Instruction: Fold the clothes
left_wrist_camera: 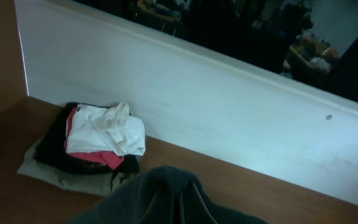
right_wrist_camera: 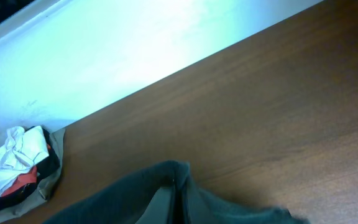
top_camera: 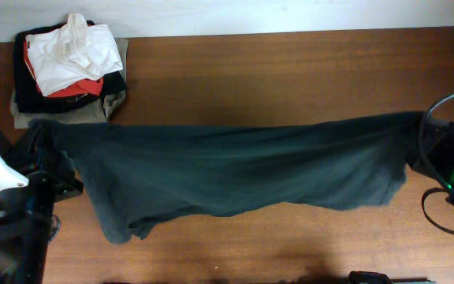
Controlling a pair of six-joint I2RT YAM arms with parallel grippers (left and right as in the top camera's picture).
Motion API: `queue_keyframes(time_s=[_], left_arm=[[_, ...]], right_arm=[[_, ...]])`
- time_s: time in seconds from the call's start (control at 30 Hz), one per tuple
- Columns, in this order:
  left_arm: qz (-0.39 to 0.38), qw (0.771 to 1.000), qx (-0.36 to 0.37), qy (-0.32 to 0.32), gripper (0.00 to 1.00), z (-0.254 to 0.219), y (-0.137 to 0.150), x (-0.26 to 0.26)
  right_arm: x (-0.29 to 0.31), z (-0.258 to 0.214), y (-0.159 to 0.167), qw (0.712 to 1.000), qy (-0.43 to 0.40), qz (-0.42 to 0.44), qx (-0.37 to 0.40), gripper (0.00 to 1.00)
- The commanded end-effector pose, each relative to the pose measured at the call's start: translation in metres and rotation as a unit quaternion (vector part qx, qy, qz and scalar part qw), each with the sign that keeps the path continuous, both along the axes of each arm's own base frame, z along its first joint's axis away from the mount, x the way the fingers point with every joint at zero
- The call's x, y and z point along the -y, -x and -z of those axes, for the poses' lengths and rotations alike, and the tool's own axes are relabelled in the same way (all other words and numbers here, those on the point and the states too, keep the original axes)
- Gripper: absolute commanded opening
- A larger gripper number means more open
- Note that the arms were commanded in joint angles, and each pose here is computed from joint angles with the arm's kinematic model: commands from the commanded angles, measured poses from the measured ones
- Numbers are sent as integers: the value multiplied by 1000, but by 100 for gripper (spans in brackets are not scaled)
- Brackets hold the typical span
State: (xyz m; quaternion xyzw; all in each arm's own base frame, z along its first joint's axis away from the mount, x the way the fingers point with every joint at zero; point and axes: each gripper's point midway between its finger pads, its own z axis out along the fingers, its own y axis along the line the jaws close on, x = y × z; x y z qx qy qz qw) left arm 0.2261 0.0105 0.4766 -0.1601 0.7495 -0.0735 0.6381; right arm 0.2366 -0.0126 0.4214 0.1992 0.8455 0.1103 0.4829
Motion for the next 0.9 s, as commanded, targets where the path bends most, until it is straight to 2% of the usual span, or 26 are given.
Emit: queue_keyframes(time_s=[0.0,0.1,0.27,0.33,0.47,0.63,0.8,0.87], left_arm=[[-9,1000,1,-9,0,-4,-1,-3],[-25,999,-27,-16,0,8,-21,-7],[-33,993,-104,-38,1,45,-77,-6],[-33,991,-126,-43,1,54,-85,-5],[-33,992,-119,-42,0,41,-71,-7],[-30,992,-115,-40,0,23,-30,-10],[2,997,-73,-22,1,-13,7,-1],[6,998,-55,-20,1,-25,12,-1]], right_arm=[[9,2,-3,1000,0,28,-10,4],[17,12,-15,998,-1,48,-32,4],[36,36,-38,991,-8,107,-81,4],[40,41,-39,989,1,114,-93,4],[38,37,-25,990,1,113,-87,4],[29,24,3,993,-8,102,-62,4],[20,2,31,996,-15,88,-10,4],[19,-6,37,996,-14,88,5,4]])
